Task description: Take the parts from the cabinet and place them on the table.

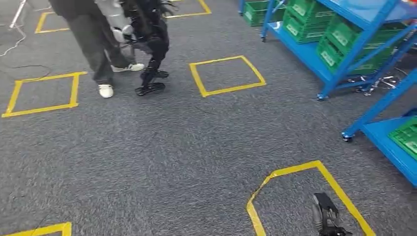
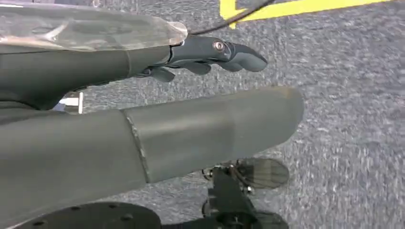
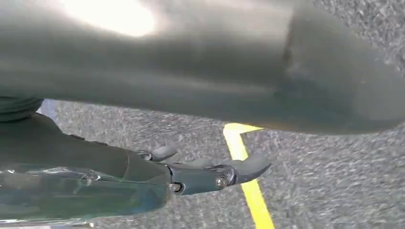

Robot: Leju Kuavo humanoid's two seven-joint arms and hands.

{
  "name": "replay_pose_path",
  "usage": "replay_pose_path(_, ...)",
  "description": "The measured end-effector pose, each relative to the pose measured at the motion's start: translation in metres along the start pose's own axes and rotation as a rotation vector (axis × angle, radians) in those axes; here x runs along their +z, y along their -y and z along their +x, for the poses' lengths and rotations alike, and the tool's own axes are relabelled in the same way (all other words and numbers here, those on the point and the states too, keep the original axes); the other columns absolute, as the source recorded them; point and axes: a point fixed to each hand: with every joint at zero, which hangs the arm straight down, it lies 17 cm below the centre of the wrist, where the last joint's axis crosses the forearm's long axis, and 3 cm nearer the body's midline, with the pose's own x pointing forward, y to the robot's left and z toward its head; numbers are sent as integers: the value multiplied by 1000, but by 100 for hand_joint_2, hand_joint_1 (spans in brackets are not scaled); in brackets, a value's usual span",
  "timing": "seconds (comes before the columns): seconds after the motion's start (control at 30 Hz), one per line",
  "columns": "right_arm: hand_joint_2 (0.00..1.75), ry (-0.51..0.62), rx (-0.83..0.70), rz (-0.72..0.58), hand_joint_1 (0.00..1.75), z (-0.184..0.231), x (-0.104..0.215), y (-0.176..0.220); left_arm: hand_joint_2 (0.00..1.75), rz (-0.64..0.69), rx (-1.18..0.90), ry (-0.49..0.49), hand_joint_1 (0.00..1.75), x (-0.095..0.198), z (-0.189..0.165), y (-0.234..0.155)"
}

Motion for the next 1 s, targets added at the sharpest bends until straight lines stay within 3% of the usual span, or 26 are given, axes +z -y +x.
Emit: replay_pose_path(1.0,0,11,-57,15,0,9,0,-6,0,-6,5,5,0,0,3,4)
